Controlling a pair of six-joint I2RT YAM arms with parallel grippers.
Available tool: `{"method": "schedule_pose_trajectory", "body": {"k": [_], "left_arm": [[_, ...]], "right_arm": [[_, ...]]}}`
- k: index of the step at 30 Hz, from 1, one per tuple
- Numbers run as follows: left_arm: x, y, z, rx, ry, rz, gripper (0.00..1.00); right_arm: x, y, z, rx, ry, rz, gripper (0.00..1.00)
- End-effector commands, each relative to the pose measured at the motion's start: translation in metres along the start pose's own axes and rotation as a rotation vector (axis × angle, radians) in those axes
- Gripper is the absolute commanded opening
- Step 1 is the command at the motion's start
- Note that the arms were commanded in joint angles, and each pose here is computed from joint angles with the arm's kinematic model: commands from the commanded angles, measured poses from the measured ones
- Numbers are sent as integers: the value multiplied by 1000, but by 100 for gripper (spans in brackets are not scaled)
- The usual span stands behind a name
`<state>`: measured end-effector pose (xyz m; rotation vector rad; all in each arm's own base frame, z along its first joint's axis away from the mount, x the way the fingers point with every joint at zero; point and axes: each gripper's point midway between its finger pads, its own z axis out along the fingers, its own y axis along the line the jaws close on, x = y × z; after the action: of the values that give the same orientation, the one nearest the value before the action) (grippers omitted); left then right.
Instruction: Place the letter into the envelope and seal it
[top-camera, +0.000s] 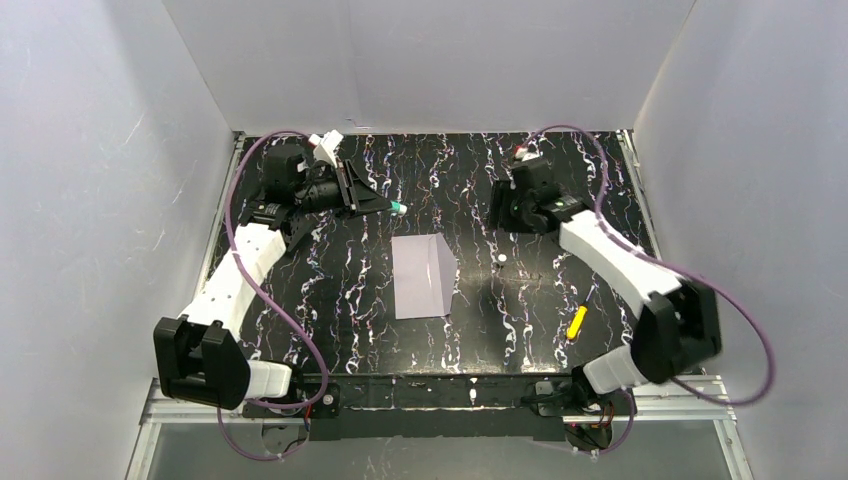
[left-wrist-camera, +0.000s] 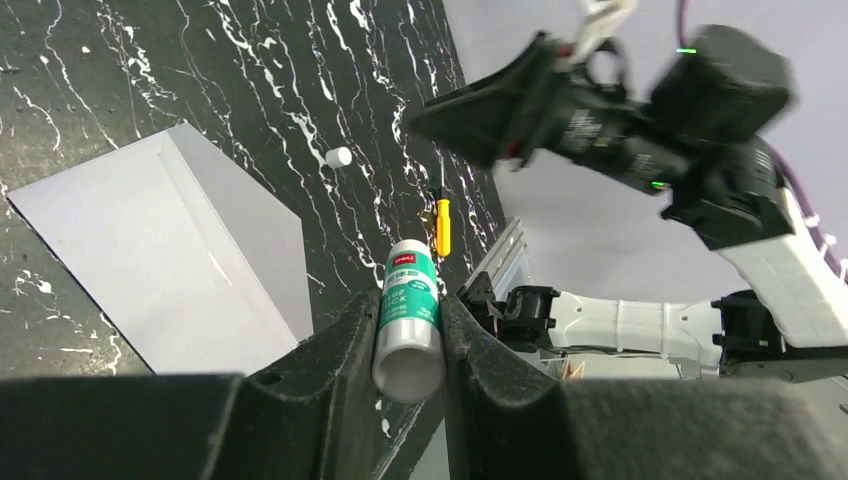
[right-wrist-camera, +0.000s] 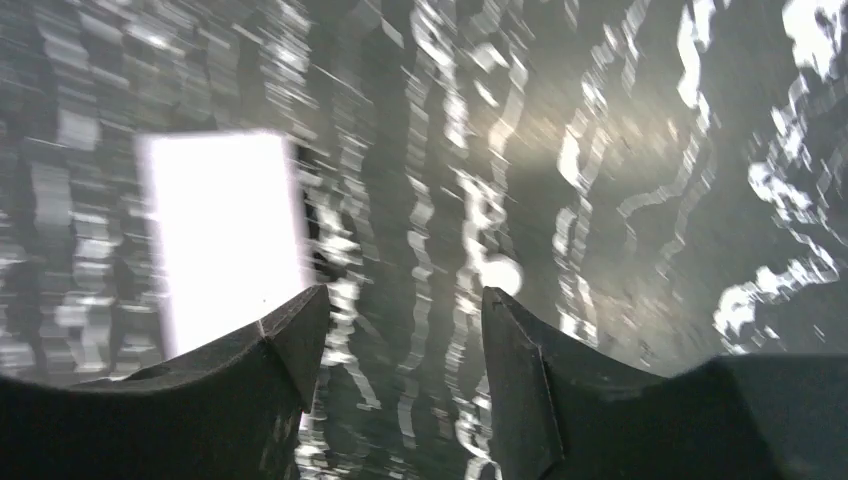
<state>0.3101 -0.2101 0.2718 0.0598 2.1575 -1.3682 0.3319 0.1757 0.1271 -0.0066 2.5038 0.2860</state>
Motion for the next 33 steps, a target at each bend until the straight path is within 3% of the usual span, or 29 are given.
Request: {"method": "schedule_pose_trajectory", "body": {"k": [1,3,7,13,18,25,29,33], "left_arm": [[-9,-37,-15,80,-41,145,0],[-12,-55,-18,150,-35,134,0],[-12,-98,-22,353,109,7,0],[-7,-128,-41,423,163,0,0],[1,-144,-55,480,195,66,0],[7,-125,-44,453,193,37,0],[8,-113,-36,423,173,16,0],[-2,-100,-28,341,52,-2,0]], "right_arm": [[-67,66,-70,-376,-300,96,68],[-76,99,-102,-601,-364,104,70],[-86,142,-166,-965,-464,99,71],[-94,156,-228,-1188,-589,159,76],[-101,158,-240,-1198,-602,190,77],[-88,145,-176,-953,-461,215,75],[-77,160,-178,-1019,-429,178,75],[-73,167,-183,-1045,-447,176,75]]}}
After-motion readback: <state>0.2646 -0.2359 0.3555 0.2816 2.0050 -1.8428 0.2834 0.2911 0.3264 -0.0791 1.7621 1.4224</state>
